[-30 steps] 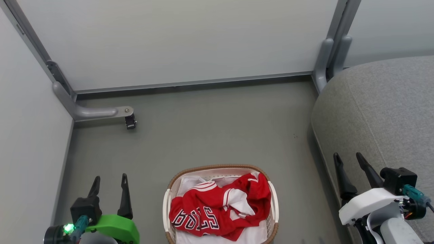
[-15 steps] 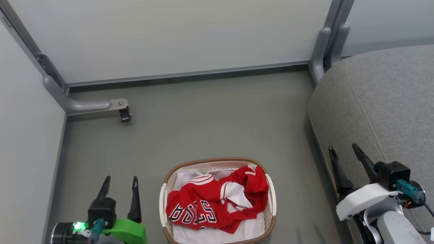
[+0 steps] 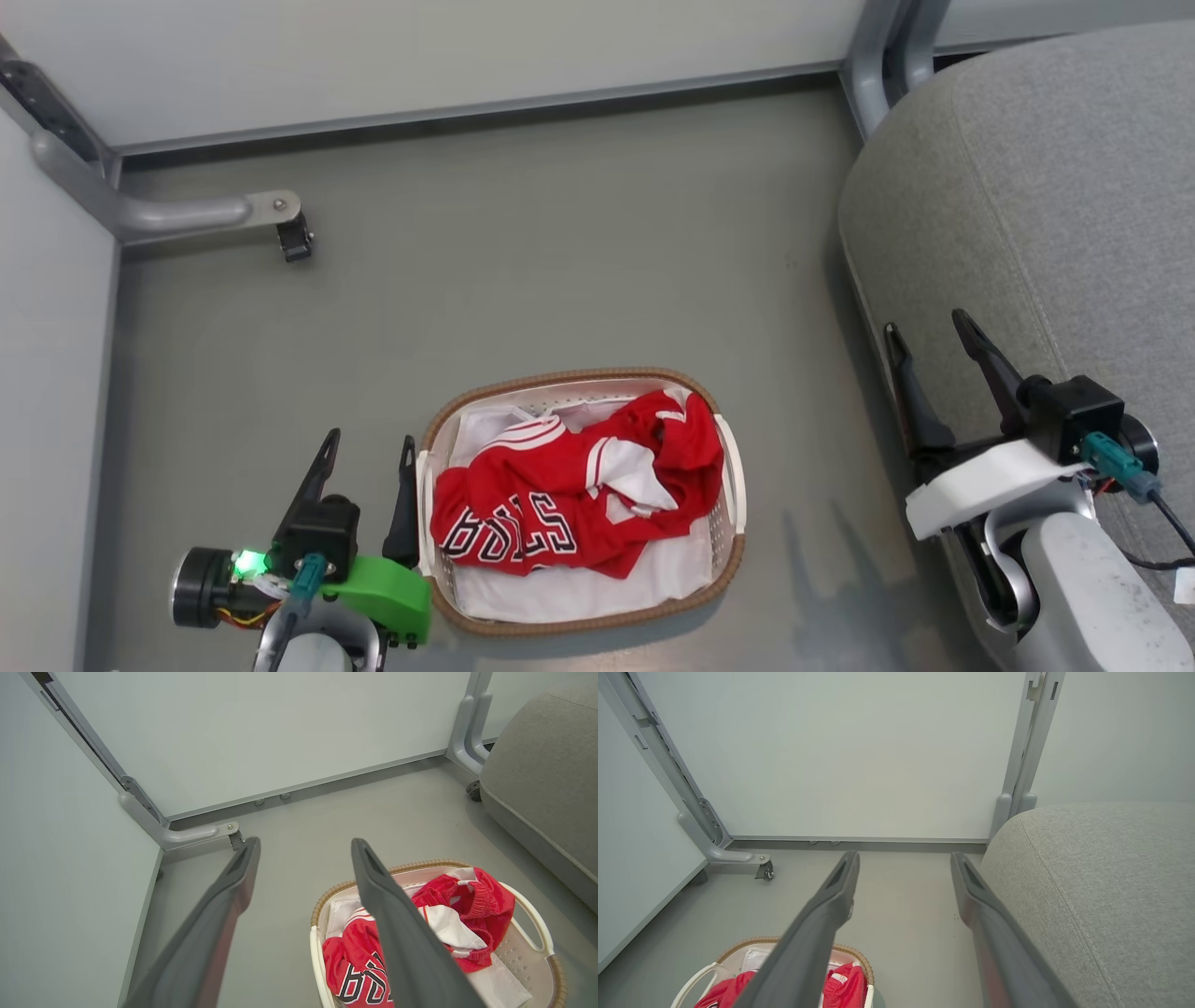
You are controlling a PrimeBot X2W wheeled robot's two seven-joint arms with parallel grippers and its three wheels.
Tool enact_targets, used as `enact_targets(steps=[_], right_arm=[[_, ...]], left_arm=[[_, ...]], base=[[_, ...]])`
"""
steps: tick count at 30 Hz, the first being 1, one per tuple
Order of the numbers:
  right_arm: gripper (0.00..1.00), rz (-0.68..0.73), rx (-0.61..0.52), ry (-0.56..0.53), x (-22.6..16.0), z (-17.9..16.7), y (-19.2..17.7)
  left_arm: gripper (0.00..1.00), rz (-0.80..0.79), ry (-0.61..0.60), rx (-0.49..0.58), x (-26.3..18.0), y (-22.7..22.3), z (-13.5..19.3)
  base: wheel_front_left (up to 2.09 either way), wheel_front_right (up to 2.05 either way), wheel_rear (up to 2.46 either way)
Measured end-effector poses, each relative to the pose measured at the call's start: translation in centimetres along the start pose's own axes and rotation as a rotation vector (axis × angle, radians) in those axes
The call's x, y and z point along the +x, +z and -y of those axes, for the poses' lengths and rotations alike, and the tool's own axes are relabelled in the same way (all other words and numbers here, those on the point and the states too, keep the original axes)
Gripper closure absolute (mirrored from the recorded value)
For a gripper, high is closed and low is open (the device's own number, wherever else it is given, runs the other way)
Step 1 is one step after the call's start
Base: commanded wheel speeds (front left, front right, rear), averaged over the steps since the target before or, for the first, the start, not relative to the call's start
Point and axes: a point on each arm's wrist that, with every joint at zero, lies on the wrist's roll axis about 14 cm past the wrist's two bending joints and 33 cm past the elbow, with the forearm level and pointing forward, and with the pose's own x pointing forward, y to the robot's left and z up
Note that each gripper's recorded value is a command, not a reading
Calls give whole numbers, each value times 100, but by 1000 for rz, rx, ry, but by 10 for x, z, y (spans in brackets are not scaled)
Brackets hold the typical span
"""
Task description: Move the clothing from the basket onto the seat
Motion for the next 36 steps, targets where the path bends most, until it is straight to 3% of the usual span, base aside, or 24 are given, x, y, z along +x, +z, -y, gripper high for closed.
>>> enact_targets(steps=[21, 36], right_arm=[[0, -44, 24, -17, 40, 15, -33], [0, -98, 39, -24, 59, 22, -69]], left_arm=[[0, -146, -191, -31, 63, -57, 58], [0, -285, -384, 85, 98, -123, 90]], base=[[0, 0, 0], [0, 0, 0]])
